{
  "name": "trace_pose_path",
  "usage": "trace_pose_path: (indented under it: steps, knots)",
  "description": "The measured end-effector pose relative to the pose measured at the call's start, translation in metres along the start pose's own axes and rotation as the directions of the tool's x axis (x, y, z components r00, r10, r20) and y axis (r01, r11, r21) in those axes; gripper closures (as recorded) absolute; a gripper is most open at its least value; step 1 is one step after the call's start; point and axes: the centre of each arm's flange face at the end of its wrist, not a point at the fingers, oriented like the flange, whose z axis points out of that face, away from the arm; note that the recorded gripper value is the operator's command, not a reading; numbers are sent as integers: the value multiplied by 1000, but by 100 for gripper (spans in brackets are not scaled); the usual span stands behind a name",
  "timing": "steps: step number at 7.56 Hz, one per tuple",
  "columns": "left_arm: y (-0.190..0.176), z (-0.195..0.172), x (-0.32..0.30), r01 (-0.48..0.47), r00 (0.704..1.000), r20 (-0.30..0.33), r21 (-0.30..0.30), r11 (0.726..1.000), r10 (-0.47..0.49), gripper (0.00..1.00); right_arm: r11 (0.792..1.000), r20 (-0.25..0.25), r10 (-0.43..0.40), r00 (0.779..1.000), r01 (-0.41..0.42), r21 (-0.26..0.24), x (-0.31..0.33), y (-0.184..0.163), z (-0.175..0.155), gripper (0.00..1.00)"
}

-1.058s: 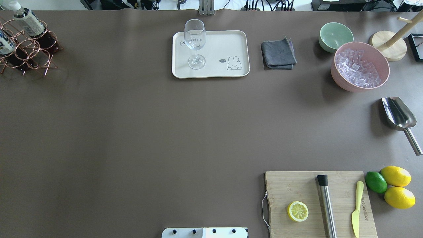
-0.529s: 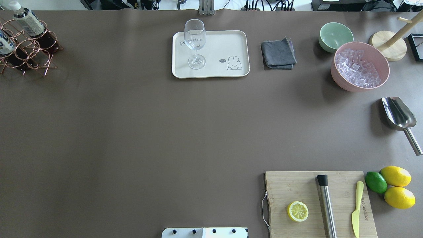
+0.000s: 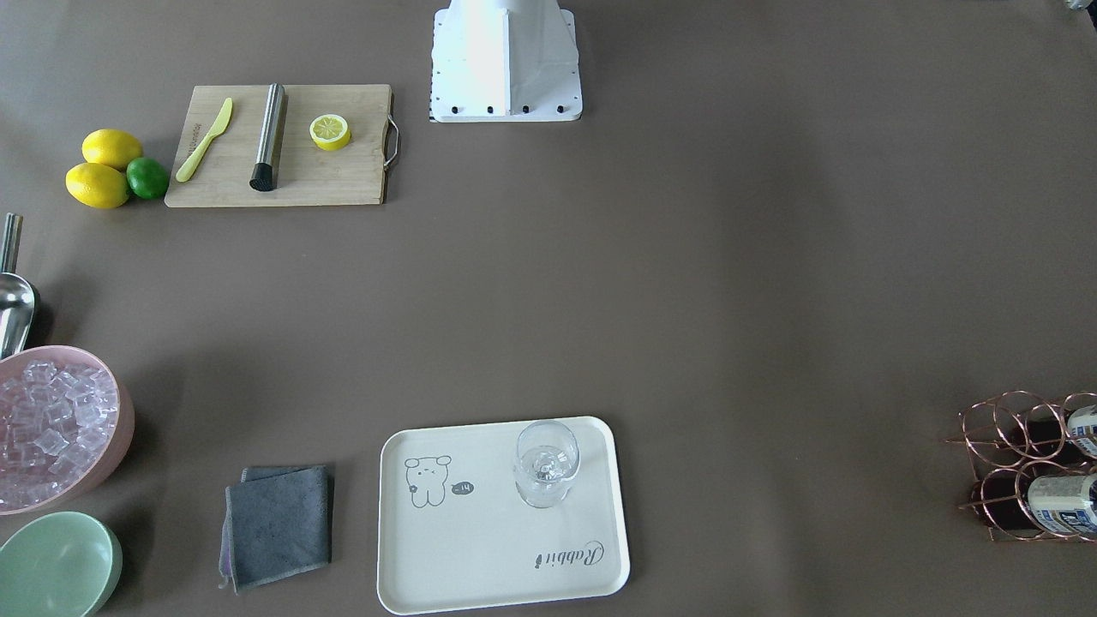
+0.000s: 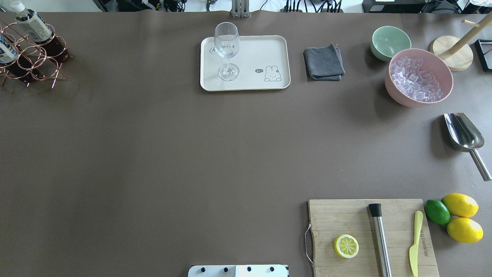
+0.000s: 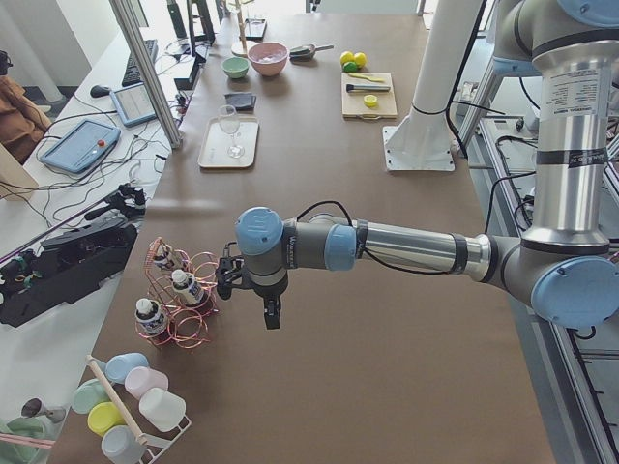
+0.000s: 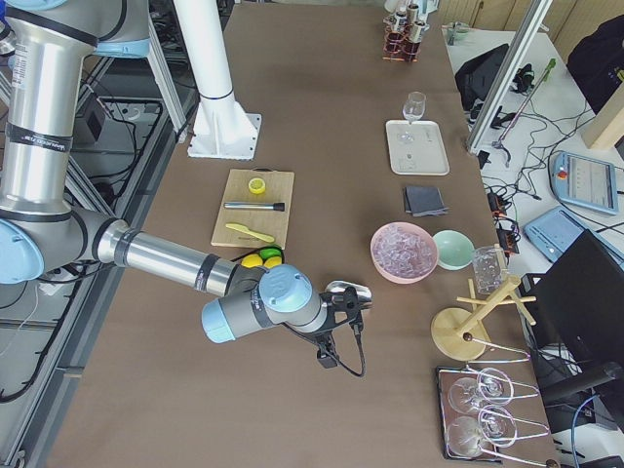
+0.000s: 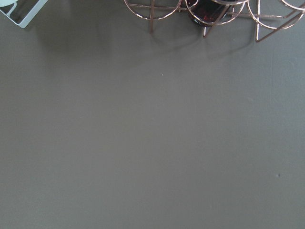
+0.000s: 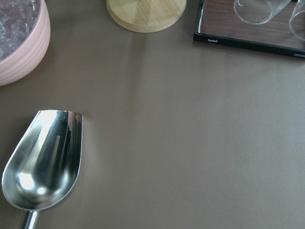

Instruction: Take tea from basket to plate

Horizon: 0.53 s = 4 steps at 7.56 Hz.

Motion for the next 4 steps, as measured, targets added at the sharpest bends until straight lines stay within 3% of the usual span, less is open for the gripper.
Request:
trace_pose_path:
  steps: [1,2,4]
  knots:
    - [-11,-10,10,129,992,-5,18,991,-129,1,1000,26,-6,1000,6,0,-2,0,1,0]
    - [-27,-23,25,260,966,-9,23,965,-259,1,1000,53,-13,998,13,1,-7,-3,0,0]
    - [-57,-51,53,451,892,11,-15,892,-451,1,1000,97,-6,995,7,-14,-22,-14,5,0]
